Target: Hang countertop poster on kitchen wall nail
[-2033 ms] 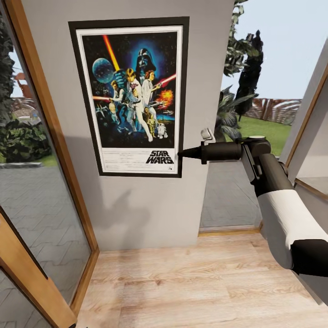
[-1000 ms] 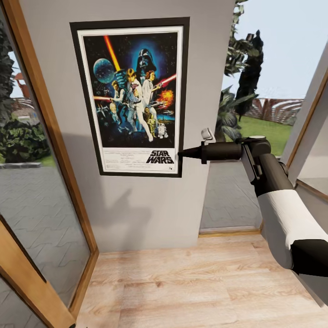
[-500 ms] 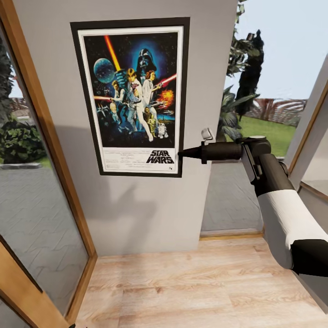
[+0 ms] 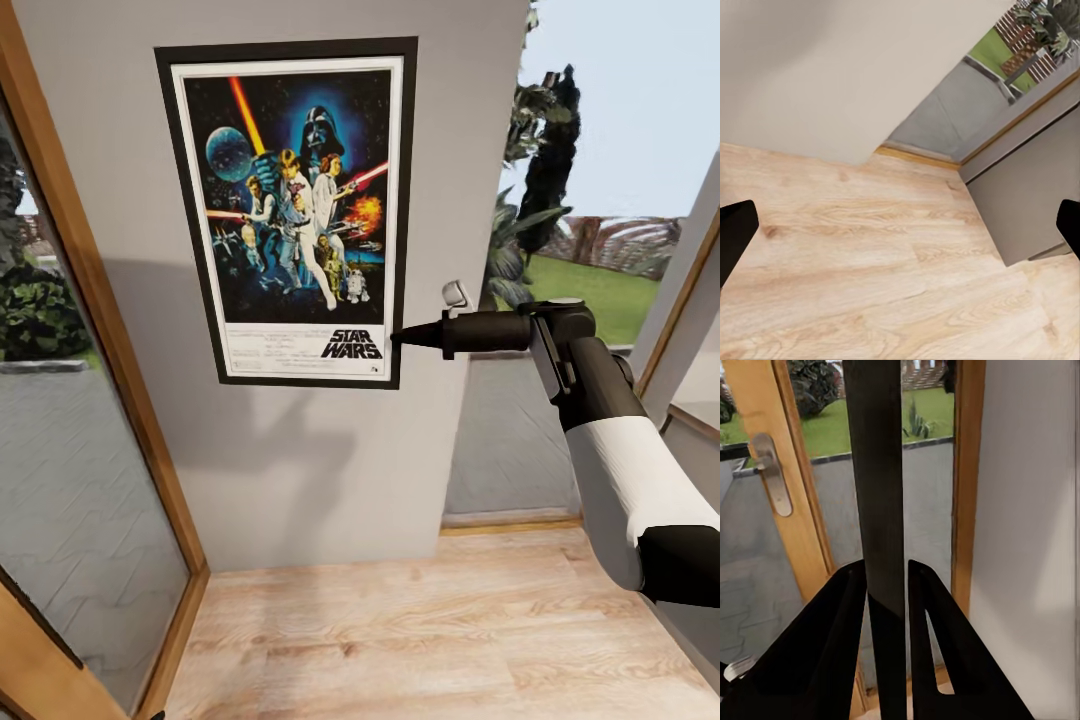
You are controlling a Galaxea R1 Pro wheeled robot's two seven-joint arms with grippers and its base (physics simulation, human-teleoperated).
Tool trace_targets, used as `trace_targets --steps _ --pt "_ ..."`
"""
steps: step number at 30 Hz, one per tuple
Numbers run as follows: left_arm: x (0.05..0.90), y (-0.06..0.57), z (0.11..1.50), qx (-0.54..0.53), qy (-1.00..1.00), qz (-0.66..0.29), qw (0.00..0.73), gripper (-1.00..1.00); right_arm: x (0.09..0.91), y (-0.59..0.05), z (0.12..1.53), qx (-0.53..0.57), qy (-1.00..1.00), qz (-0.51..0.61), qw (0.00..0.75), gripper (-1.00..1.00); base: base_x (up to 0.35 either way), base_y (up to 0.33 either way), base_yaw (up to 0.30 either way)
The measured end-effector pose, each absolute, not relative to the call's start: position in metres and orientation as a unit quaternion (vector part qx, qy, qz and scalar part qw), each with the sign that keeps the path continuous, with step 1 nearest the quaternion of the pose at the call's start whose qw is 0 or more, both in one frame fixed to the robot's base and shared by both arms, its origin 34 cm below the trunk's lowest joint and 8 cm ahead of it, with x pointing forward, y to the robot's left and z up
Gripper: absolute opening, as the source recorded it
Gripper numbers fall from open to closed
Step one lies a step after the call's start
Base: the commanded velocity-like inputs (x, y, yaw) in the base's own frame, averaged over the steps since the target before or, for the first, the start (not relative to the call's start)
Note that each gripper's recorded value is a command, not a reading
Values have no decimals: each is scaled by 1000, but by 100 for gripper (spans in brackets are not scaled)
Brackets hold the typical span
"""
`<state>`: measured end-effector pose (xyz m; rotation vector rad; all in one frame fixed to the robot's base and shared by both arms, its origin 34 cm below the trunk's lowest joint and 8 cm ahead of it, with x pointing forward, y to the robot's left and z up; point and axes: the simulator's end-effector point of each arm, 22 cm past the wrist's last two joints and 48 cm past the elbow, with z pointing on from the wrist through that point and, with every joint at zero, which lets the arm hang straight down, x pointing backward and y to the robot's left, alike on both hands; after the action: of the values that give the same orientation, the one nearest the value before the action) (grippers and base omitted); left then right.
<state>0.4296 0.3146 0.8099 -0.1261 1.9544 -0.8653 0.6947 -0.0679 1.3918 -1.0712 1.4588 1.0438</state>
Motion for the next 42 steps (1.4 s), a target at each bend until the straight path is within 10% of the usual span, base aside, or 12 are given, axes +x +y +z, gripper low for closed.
trace_targets --steps 42 --pt "430 318 810 -51 802 -352 480 100 695 -69 1392 -442 604 432 504 -100 133 17 0"
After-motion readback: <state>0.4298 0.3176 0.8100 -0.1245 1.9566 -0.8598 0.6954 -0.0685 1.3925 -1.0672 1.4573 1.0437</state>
